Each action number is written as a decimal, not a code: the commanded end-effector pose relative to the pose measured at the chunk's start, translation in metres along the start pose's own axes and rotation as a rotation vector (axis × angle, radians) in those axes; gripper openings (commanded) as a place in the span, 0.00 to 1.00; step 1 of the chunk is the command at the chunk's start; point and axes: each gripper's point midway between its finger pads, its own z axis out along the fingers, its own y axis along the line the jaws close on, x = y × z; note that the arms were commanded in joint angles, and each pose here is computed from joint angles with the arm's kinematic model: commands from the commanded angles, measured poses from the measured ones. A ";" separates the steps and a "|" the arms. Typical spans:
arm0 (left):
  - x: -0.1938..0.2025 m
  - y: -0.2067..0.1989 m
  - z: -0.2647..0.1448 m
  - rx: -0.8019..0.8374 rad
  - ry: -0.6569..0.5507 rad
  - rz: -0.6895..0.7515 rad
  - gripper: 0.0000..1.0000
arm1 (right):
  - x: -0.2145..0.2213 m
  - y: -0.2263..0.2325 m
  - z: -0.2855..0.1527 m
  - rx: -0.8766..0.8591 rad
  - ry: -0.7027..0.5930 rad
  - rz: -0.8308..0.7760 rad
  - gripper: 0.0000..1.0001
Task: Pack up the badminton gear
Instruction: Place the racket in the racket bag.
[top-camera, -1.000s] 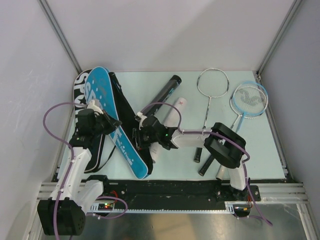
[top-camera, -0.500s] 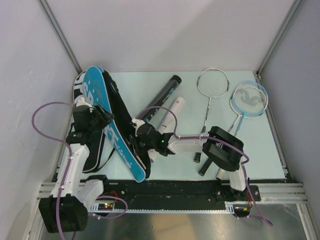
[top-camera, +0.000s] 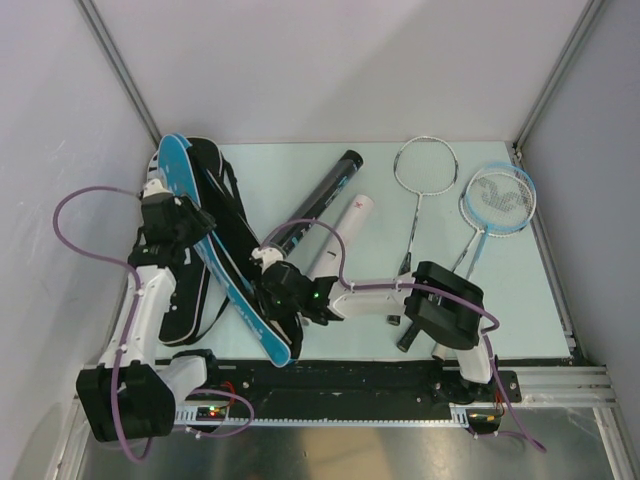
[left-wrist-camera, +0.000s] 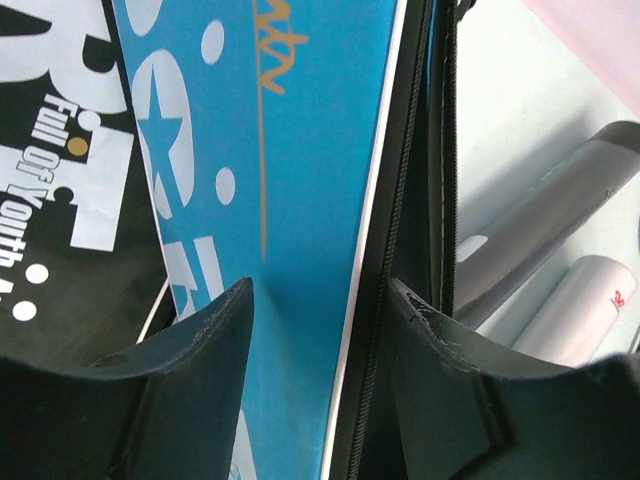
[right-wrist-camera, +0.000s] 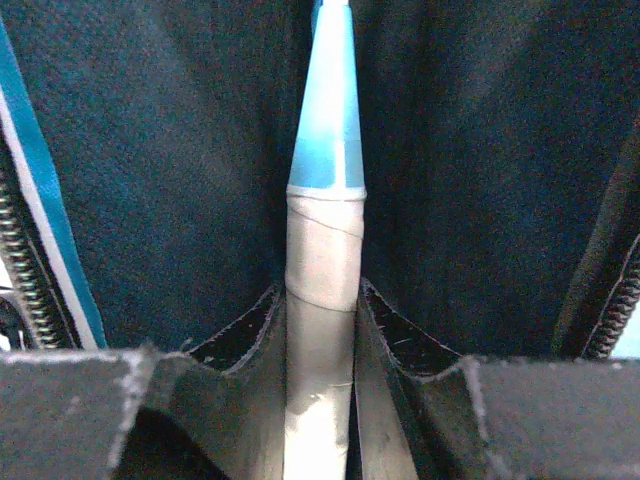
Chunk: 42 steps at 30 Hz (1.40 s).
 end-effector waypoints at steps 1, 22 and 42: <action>0.012 0.010 0.000 -0.009 0.019 0.029 0.57 | -0.046 0.021 -0.005 -0.013 -0.138 -0.022 0.00; 0.033 0.009 -0.010 0.081 0.060 0.160 0.00 | -0.108 0.052 -0.092 -0.097 -0.206 0.024 0.61; 0.034 -0.006 -0.033 0.189 0.022 0.176 0.00 | -0.077 -0.185 -0.284 0.780 -0.398 0.741 0.63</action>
